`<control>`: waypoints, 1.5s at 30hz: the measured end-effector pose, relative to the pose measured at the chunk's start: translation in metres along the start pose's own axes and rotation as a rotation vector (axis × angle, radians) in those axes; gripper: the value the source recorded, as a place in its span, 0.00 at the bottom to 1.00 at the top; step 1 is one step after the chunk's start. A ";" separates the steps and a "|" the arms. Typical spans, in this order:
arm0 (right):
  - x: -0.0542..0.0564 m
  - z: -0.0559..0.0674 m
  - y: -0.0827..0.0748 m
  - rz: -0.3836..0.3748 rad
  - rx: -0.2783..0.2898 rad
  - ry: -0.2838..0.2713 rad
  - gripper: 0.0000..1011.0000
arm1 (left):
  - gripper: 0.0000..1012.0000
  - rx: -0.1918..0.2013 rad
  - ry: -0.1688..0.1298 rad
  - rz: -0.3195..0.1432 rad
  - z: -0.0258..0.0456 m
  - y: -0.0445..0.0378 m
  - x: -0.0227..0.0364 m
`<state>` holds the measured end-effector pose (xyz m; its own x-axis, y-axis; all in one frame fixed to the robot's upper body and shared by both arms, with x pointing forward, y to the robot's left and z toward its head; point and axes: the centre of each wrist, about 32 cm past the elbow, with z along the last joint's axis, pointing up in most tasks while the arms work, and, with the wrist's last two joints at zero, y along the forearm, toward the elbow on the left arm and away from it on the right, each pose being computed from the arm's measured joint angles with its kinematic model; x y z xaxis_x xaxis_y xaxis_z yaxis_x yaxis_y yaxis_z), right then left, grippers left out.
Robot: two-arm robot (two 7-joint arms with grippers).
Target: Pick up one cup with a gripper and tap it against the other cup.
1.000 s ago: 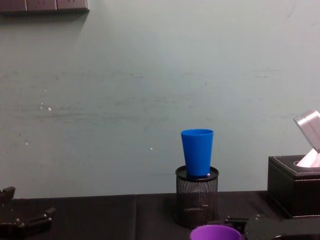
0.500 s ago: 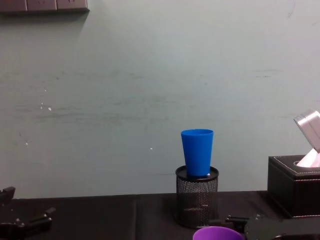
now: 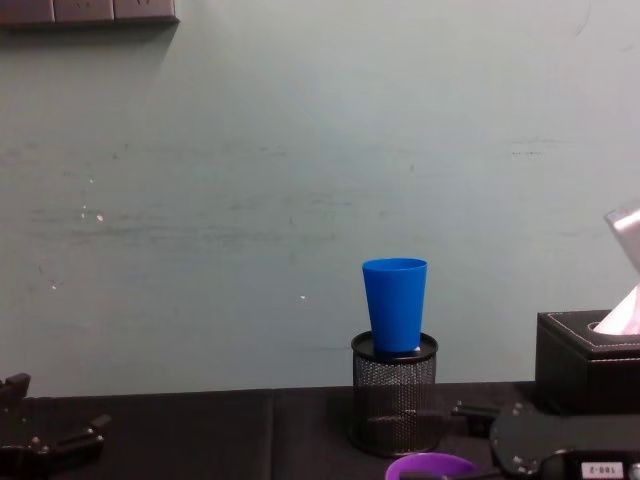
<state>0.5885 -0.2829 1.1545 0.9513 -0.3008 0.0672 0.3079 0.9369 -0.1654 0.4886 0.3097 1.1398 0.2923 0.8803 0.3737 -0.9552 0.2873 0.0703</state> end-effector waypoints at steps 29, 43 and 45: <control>-0.054 0.019 -0.029 -0.678 -0.126 -0.111 0.99 | 0.99 0.000 0.000 0.000 0.0000 0.0000 0.0000; -0.053 0.020 -0.027 -0.682 -0.147 -0.098 0.99 | 0.99 0.000 0.000 0.000 0.0000 0.0000 0.0000; -0.053 0.020 -0.027 -0.681 -0.147 -0.099 0.99 | 0.99 0.000 0.000 0.000 0.0000 0.0000 0.0000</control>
<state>0.5293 -0.2890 1.1755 0.5425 -0.7881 0.2908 0.8400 0.5099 -0.1854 0.4886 0.3097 1.1398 0.2923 0.8803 0.3738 -0.9552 0.2874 0.0702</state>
